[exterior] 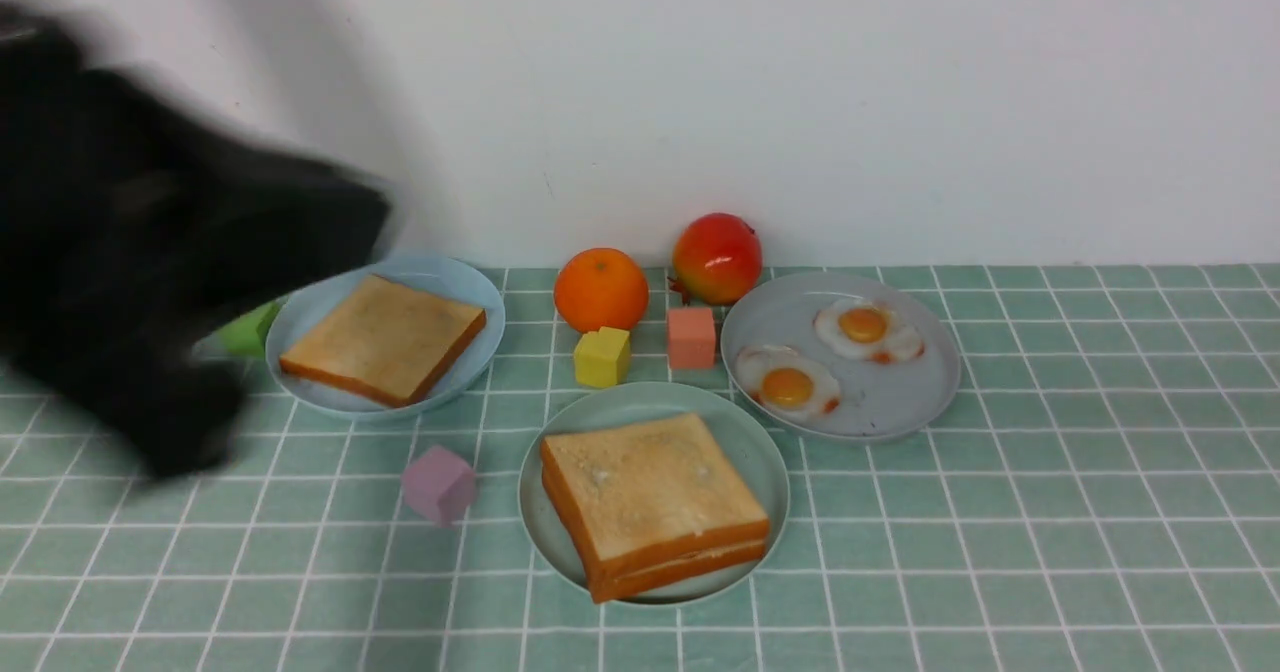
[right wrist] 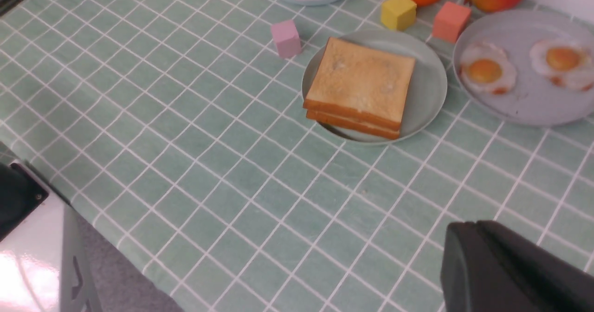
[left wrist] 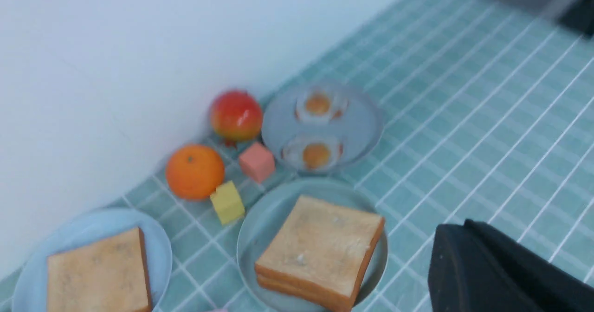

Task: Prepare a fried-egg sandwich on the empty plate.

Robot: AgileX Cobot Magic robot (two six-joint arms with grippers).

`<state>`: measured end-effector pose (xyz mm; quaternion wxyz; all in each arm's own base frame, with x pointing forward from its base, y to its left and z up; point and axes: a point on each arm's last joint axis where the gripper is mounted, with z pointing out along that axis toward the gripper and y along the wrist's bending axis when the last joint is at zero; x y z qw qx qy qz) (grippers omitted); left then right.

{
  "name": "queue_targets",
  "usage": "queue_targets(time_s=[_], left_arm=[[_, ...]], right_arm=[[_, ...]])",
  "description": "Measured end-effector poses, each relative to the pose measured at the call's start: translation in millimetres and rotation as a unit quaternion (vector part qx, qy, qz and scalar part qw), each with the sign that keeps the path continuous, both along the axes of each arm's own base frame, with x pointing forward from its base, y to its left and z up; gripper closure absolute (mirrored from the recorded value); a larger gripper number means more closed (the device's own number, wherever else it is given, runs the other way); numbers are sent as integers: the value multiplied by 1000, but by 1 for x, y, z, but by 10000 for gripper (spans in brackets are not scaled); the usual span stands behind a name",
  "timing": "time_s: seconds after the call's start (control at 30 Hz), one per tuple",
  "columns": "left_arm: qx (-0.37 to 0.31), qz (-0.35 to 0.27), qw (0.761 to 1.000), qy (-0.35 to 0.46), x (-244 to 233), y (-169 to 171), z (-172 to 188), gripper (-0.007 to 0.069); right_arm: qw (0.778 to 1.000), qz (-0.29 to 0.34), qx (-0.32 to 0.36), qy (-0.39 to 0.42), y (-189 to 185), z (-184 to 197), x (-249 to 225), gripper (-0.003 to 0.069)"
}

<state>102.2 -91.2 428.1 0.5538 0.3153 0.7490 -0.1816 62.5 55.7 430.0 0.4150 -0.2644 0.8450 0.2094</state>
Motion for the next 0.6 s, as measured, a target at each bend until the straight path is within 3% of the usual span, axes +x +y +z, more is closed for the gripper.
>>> queue_targets(time_s=[0.17,0.27,0.43,0.6], left_arm=[[-138,-2,986,-95,-59,53,-48,639],[-208,-1,973,-95,-74,66,-107,639],[-241,6,969,-49,-74,66,-149,639],[-245,8,969,-43,-74,66,-154,639]], right_arm=[[999,-35,10,-16,-12,3,-17,637],[995,-84,26,-37,-26,5,-35,637],[987,-141,39,-58,-42,-3,-52,659],[978,-182,57,-81,-48,-26,-49,659]])
